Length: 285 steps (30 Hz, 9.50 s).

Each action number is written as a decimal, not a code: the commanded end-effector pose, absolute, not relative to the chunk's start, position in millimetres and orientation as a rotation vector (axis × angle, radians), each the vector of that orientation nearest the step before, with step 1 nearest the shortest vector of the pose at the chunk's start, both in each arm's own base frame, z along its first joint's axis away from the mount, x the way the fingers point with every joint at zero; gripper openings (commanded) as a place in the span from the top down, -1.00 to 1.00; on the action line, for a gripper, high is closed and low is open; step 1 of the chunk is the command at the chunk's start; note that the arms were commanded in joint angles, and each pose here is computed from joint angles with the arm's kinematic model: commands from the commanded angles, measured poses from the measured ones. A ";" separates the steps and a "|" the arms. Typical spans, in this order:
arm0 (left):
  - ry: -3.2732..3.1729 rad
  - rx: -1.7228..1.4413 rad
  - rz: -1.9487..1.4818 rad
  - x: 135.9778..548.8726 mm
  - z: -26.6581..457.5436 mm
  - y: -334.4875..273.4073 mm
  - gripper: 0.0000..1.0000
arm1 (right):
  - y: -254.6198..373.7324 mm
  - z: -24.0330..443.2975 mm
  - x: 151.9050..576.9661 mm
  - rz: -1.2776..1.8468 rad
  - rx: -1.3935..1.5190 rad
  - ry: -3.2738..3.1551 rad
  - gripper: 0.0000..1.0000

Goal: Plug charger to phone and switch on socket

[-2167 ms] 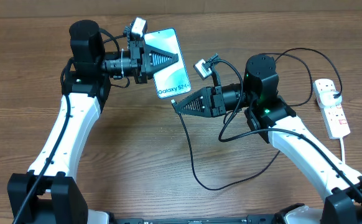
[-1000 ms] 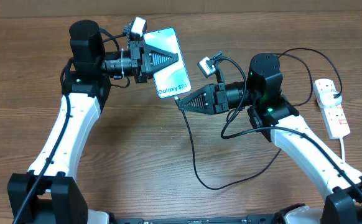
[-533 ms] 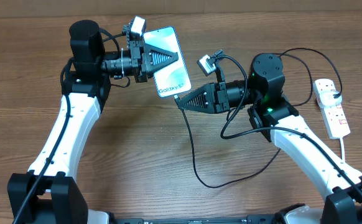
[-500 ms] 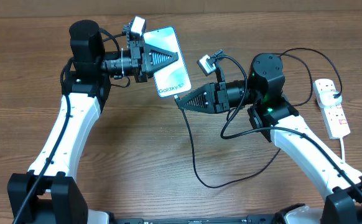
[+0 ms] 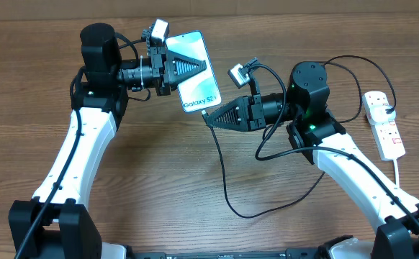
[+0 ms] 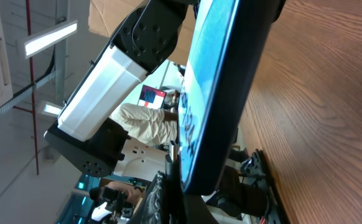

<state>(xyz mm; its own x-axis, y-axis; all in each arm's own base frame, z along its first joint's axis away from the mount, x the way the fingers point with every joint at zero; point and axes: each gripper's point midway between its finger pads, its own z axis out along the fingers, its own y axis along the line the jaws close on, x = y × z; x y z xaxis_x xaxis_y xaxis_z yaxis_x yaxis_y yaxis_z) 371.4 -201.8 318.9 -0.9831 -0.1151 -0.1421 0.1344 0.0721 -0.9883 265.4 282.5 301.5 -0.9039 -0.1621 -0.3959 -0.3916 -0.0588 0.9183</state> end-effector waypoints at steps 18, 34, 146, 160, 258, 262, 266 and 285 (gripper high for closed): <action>2.171 -0.011 -2.061 367.6 328.2 -199.9 0.91 | 282.6 306.0 271.1 2.033 -0.624 1.984 0.93; 2.177 -0.015 -2.074 366.2 328.5 -200.0 0.91 | 277.8 306.1 275.4 2.025 -0.607 1.984 0.93; 2.144 -0.002 -2.038 372.0 328.9 -185.9 0.92 | 281.3 310.2 276.8 1.987 -0.444 2.046 0.93; 2.148 0.015 -2.044 369.6 328.9 -190.5 0.91 | 281.3 310.3 276.5 1.998 -0.428 2.057 0.93; 2.187 0.182 -2.141 341.7 332.1 -216.1 0.91 | 279.7 315.9 307.4 1.914 -0.215 2.017 0.93; 2.190 0.254 -2.183 331.6 334.5 -215.8 0.92 | 279.4 315.8 309.1 1.907 -0.205 2.015 0.92; 2.186 0.306 -2.198 325.5 335.4 -218.4 0.92 | 278.8 315.7 311.9 1.897 -0.188 2.011 0.93; 2.096 0.442 -2.120 326.1 334.4 -221.0 0.91 | 268.1 316.1 292.5 1.928 -0.430 1.983 -0.68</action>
